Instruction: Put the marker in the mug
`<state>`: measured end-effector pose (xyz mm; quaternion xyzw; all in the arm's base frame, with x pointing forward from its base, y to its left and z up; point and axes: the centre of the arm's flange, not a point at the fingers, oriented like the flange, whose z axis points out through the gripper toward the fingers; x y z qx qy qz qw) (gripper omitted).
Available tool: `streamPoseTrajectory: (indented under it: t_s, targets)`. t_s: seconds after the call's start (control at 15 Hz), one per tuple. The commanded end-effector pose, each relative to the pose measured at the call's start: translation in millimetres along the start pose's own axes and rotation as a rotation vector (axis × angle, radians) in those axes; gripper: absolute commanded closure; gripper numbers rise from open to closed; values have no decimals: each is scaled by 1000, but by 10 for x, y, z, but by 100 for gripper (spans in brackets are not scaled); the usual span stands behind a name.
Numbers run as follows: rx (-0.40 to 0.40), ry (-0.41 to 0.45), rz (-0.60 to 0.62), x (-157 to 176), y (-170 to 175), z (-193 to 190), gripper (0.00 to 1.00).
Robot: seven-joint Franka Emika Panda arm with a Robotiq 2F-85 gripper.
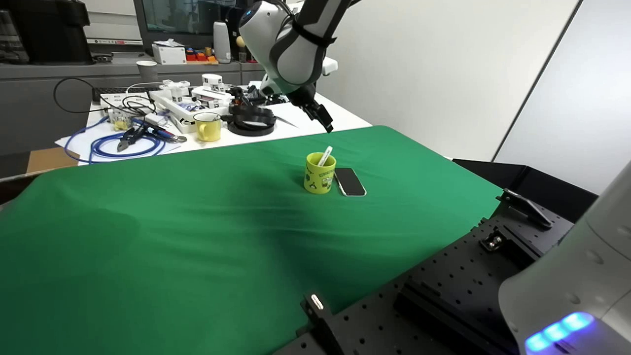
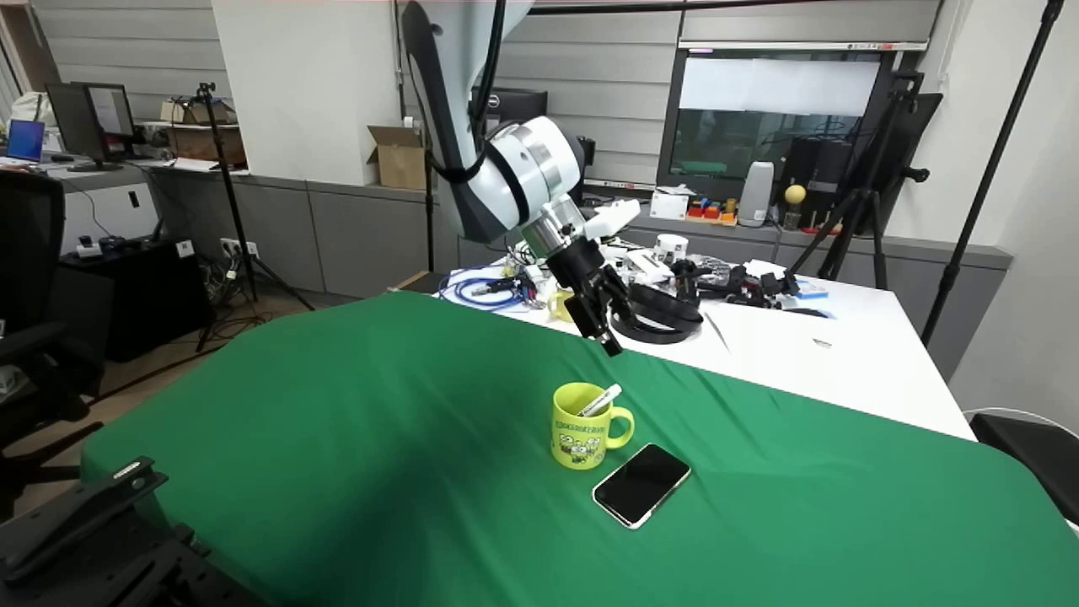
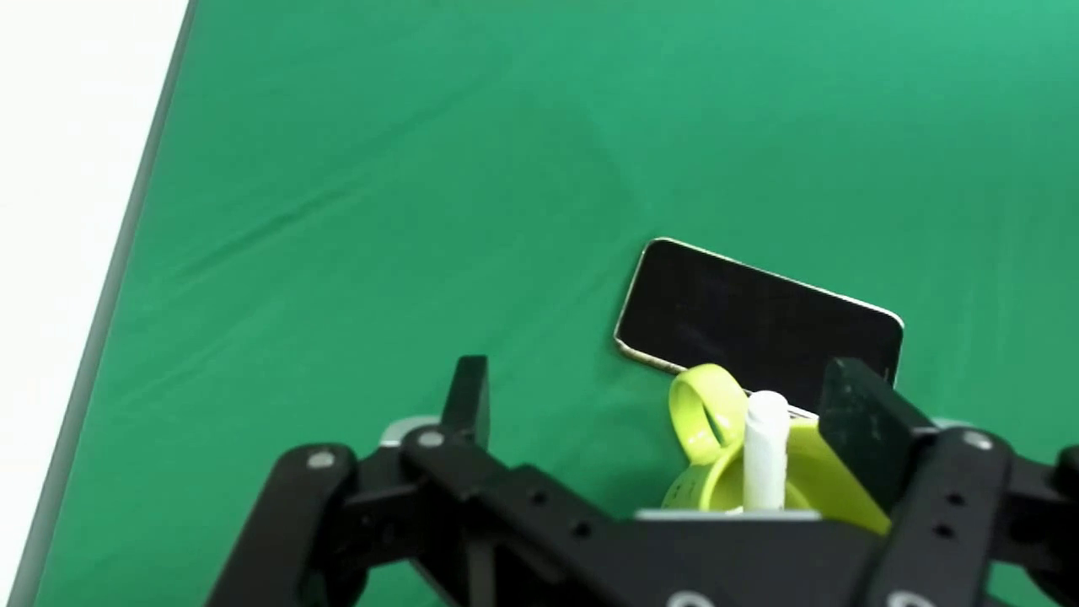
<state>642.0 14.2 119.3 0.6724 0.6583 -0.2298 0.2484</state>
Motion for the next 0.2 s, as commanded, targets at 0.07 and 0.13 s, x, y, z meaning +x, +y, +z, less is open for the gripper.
streamPoseTrajectory:
  t_s: [0.07, 0.13]
  targets:
    - [1, 0, 0, 2, -4, 3, 0]
    - [1, 0, 0, 2, -4, 3, 0]
